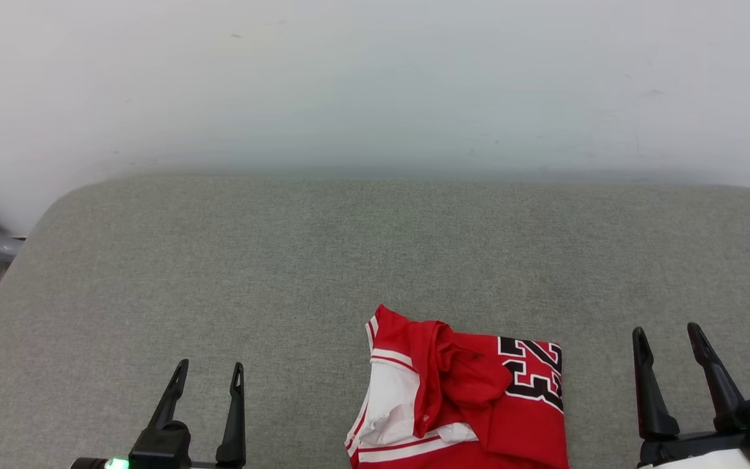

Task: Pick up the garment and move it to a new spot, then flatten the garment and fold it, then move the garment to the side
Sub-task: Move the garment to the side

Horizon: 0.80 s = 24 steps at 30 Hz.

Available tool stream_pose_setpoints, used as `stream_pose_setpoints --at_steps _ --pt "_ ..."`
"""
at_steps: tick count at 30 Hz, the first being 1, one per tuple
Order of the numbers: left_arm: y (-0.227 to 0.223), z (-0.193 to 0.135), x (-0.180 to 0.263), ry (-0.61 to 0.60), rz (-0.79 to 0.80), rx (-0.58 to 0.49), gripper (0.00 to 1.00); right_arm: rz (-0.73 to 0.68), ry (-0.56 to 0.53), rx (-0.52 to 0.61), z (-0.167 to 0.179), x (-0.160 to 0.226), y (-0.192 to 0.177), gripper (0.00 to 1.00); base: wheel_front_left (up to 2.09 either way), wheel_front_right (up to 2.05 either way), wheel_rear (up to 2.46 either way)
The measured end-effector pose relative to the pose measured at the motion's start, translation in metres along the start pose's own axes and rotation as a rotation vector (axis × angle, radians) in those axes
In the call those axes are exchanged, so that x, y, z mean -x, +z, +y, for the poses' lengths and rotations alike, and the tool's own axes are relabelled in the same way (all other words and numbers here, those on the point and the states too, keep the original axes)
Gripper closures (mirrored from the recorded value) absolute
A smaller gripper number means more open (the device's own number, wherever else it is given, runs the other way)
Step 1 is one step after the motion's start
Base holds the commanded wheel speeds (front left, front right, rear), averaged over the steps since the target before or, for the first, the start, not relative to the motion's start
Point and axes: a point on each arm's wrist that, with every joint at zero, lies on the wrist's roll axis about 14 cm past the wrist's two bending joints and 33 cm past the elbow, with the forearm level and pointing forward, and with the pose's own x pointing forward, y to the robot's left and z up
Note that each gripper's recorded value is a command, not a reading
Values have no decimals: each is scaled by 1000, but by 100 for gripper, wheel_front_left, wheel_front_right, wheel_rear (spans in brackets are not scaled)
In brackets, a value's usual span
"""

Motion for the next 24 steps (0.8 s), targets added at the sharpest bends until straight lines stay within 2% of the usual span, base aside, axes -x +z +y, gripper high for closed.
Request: stream_pose_setpoints --at_steps 7,12,13,15,20,24 --pt "0 1 2 5 -1 2 0 -26 9 22 1 -6 8 0 0 0 0" --pt "-1 0 1 2 5 3 0 -109 26 87 -11 -28 34 0 0 0 0" --pt "-3 -1 0 -2 10 5 0 -152 42 114 -16 -42 50 0 0 0 0" --pt "-3 -1 -1 -6 11 6 0 -160 67 140 -19 -55 56 0 0 0 0" --pt "-5 -3 -3 -8 17 10 0 -36 154 158 -12 -87 50 0 0 0 0" --pt "-8 -2 -4 -5 25 10 0 267 263 155 6 -92 2 0 0 0 0"
